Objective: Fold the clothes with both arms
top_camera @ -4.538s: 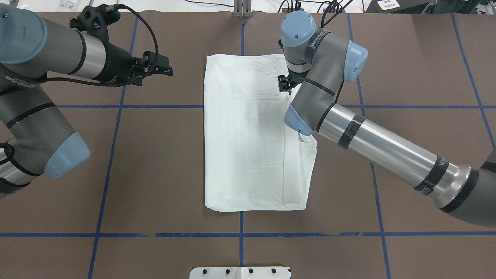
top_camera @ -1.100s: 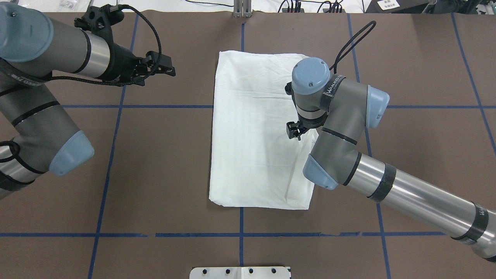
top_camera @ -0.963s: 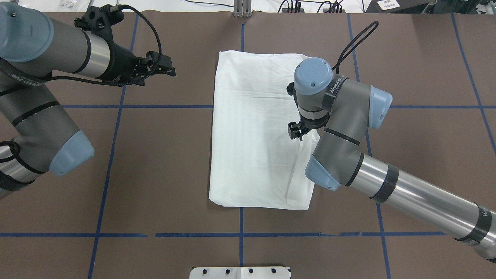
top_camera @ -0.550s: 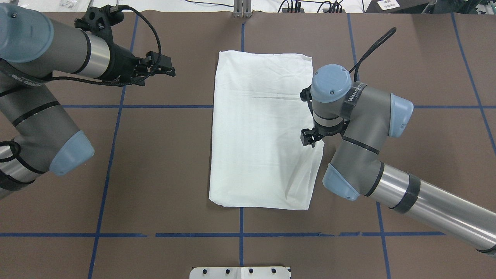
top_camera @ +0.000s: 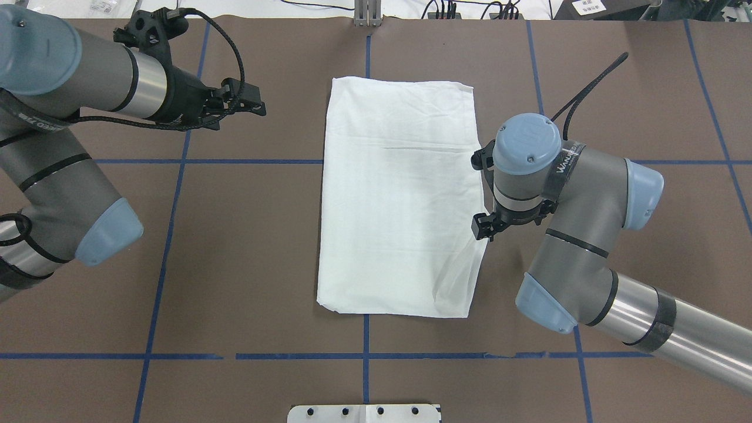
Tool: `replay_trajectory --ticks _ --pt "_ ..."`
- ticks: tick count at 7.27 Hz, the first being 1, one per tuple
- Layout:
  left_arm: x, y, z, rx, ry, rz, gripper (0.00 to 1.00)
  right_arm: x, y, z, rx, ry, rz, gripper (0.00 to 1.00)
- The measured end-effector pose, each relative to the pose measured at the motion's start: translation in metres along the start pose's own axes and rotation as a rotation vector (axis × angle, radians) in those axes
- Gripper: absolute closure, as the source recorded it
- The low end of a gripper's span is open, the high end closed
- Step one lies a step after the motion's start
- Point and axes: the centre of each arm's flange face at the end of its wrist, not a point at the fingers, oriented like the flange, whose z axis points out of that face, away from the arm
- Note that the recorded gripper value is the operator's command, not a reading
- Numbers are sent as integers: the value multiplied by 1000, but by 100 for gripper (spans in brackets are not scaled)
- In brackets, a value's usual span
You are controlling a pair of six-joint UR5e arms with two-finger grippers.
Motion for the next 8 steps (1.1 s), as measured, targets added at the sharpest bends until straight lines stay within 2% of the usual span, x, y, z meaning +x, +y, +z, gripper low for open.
replay_trajectory --ticks 3,5,8 --pt "-2 0 2 0 -3 0 0 -15 -17 -24 59 -39 10 0" --pt "-4 -1 3 1 -2 0 0 -29 -32 -7 94 -79 51 0" --pt "-6 0 4 1 -4 0 0 -38 -23 17 64 -72 70 0"
